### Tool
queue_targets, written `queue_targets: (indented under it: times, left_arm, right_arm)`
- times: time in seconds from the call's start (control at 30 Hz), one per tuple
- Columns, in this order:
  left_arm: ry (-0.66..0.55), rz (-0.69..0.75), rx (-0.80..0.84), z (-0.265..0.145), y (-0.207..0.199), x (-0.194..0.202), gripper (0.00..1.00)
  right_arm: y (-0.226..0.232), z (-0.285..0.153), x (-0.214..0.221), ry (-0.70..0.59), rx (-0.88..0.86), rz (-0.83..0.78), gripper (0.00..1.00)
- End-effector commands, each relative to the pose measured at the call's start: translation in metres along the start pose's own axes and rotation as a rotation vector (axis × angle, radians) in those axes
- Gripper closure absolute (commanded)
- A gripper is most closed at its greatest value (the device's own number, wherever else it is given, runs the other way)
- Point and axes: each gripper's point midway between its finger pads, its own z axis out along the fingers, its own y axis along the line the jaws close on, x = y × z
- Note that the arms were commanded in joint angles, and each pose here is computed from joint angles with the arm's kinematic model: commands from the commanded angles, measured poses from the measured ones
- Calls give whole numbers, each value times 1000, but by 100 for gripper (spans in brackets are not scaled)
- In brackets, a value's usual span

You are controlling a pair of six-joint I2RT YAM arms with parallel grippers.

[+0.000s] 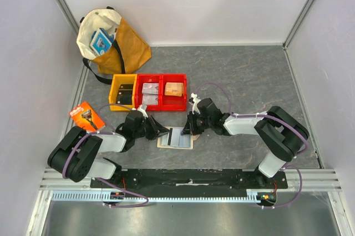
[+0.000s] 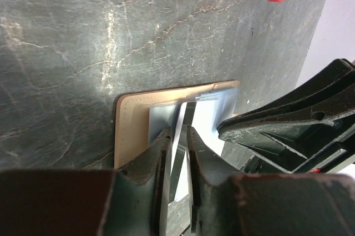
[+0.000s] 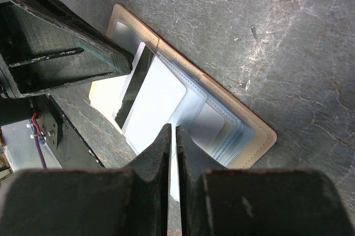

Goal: Take the credit cards out of the card holder
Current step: Remove the credit card from the card holder.

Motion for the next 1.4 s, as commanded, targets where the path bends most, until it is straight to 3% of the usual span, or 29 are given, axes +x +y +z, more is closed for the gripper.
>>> queue_targets:
  times: [0.0, 0.23, 1.0, 1.13, 1.37]
  left_arm:
    - [21, 35, 15, -5, 3, 6, 72]
    - [45, 50, -12, -8, 11, 13, 58]
    - [155, 101, -33, -3, 20, 28, 58]
    - [157, 97, -37, -2, 21, 29, 65]
    - [108, 103, -36, -6, 19, 23, 97]
  right_arm:
    - [-24, 1, 13, 46, 100, -9, 87]
    - [-23, 1, 13, 47, 95, -9, 87]
    - [-22, 2, 13, 53, 90, -7, 87]
    - [-22, 2, 13, 52, 91, -8, 87]
    - [-25, 1, 15, 51, 98, -12, 87]
